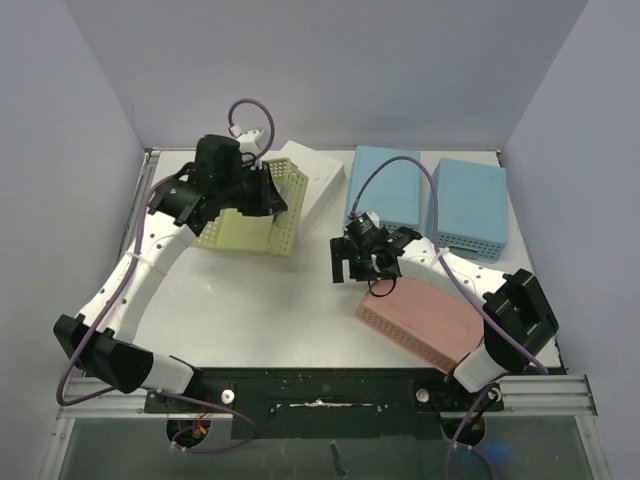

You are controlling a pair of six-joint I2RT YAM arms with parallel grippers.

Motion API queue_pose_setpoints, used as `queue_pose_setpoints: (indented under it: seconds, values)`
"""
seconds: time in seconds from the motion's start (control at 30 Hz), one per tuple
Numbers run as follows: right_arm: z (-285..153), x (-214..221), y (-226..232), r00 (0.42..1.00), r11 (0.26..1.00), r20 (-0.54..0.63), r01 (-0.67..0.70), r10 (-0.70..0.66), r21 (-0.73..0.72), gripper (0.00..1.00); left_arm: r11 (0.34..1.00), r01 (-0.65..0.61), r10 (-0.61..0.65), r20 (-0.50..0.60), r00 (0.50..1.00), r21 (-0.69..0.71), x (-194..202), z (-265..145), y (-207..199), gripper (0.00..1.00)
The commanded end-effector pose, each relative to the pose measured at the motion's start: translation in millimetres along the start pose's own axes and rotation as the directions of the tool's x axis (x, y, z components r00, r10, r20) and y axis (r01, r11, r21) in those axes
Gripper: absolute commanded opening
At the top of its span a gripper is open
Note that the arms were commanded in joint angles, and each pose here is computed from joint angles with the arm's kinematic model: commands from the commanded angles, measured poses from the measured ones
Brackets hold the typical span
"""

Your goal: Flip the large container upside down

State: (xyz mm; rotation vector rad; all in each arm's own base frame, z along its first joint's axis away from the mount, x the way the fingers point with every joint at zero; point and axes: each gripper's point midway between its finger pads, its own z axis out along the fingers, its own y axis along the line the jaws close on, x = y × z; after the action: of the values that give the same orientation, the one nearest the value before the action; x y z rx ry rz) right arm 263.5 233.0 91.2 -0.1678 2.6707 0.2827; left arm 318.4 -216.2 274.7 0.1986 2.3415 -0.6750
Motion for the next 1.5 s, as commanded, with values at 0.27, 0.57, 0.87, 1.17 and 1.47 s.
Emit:
queue_pose_setpoints:
  seconds: [0.27,0.57,0.87,1.17,1.47]
  values:
    - [-32.9,13.2,-92.6,0.997,0.98,0.004,-0.075,0.075,0.187,0.98,0.847,0.016,-0.098,0.127,0.987,0.531,-52.1,-99.5,-119.6,0.0]
    - [-111.7,-55.2,-96.9,0.95,0.97,0.279,-0.19,0.143,0.15,0.98,0.738,0.082,-0.168,0.063,0.984,0.67,-35.8,-106.2,-135.3,0.0]
    - [-180.1,-90.5,-134.3,0.828,0.942,0.491,-0.333,0.272,0.039,0.98,0.283,0.243,-0.337,-0.141,0.931,0.928,-26.4,-137.1,-162.0,0.0]
    - [-178.1,-86.8,-145.6,0.821,0.931,0.492,-0.36,0.29,0.052,0.98,0.331,0.356,-0.374,-0.224,0.9,0.874,-3.3,-103.4,-148.6,0.0]
    - [-176.1,-86.2,-147.6,0.822,0.931,0.491,-0.361,0.287,0.06,0.98,0.242,0.454,-0.426,-0.326,0.844,0.858,32.4,-74.4,-149.6,0.0]
